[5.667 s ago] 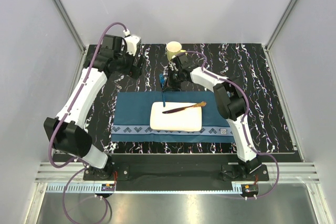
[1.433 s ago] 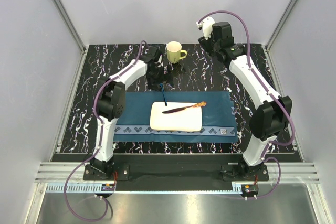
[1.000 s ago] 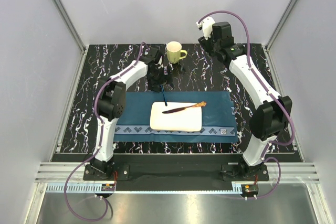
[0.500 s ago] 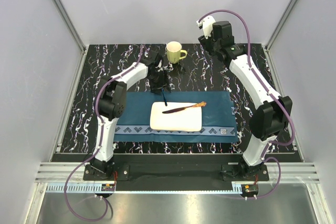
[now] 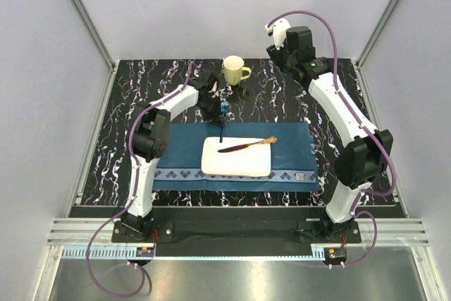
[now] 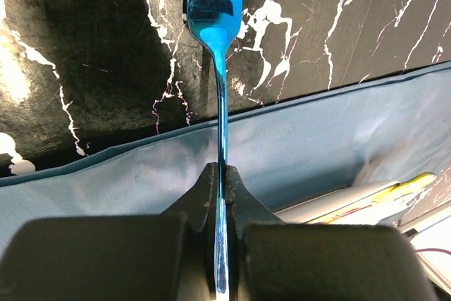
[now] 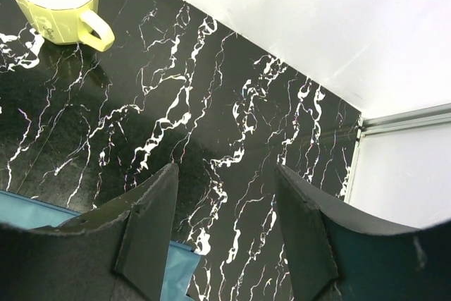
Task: Set the dinner table for one person
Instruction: Pick up the fork at the center of the board, then place the fork on the napkin.
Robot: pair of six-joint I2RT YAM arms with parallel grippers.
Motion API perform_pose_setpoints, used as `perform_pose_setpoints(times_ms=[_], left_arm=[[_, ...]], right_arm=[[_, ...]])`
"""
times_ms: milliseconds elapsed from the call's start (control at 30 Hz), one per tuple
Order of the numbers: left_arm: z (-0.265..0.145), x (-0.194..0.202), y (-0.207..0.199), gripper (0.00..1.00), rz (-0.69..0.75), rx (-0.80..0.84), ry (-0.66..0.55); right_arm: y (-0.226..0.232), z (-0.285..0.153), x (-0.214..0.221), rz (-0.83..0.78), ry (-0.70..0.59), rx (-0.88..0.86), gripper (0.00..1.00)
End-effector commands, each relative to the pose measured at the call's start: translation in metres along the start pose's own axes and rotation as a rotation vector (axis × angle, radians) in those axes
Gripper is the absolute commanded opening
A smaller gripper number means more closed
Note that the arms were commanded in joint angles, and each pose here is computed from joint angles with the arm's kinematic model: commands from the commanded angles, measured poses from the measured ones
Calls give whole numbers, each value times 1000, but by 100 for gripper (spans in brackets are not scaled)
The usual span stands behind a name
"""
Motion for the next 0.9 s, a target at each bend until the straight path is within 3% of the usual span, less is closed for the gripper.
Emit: perform_pose_setpoints(times_ms=[0, 500, 867], left_arm=[[-5, -2, 1, 0, 5, 23, -9], [-95, -34, 26, 0, 75, -54, -227], [-128, 20, 81, 0, 87, -141, -153]], right_arm=[[-10, -14, -23, 27, -74, 31, 64], [-1, -6, -13, 16, -43, 0, 63], [-4, -4, -17, 2, -55, 2, 63]])
Point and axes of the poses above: each gripper's point midway between its finger pads, its own z axis out along the fingers, its own y axis along the line the jaws close on, x = y × z, the point moved 6 cm from there along -z, back along the fingers, and after that the axes turned 5 degrees about z, right-handed, at the moved point
